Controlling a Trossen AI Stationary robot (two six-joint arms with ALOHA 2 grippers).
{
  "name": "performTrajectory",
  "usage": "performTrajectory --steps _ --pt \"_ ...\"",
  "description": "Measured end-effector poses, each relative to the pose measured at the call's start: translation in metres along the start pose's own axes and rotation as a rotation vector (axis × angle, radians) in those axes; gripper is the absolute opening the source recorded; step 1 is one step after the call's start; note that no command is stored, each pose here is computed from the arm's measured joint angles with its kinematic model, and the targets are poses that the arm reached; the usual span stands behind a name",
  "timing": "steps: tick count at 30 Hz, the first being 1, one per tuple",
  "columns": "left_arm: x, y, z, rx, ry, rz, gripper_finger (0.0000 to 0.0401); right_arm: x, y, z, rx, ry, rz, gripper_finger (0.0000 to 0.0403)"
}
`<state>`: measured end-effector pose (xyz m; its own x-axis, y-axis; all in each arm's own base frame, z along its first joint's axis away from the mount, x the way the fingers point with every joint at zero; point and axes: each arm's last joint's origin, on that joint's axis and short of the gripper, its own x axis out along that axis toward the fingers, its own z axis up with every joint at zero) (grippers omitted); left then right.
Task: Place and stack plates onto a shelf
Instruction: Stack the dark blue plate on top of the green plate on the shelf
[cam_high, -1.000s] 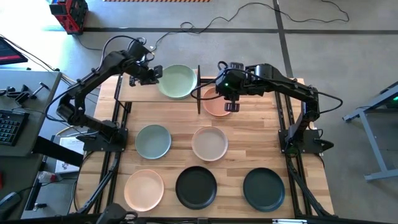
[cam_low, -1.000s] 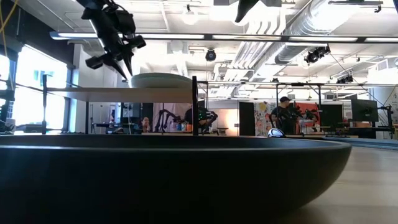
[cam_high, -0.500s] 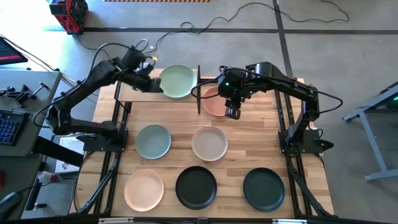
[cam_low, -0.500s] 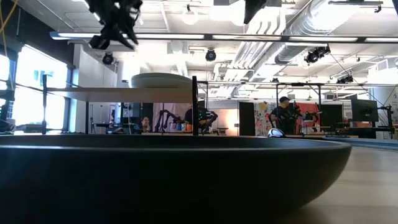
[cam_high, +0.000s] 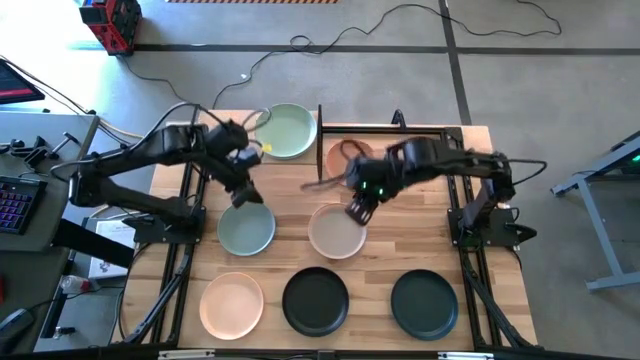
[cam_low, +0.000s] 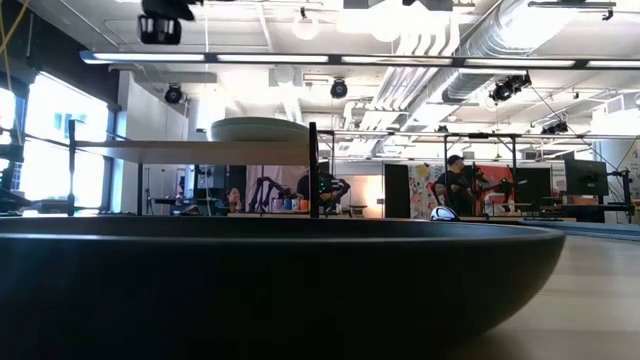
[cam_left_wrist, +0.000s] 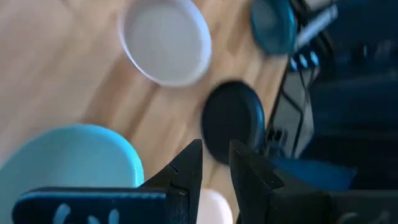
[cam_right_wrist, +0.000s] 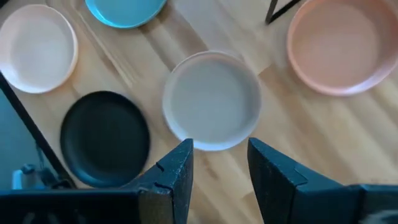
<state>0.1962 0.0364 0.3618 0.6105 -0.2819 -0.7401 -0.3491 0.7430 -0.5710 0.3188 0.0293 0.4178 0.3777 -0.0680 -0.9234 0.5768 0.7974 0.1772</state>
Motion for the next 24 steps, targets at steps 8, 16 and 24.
performTrajectory --steps 8,16,24 --pt "0.016 -0.028 -0.020 0.123 0.096 -0.017 0.0069 0.024 0.053 -0.036 0.132 0.065 -0.024 0.0130" --pt "0.021 -0.042 -0.032 0.173 0.071 0.066 0.0069 0.063 0.099 -0.073 0.173 0.142 -0.099 0.0130" --pt "0.024 -0.043 -0.032 0.168 0.015 0.156 0.0069 0.095 0.132 -0.115 0.186 0.216 -0.167 0.0130"
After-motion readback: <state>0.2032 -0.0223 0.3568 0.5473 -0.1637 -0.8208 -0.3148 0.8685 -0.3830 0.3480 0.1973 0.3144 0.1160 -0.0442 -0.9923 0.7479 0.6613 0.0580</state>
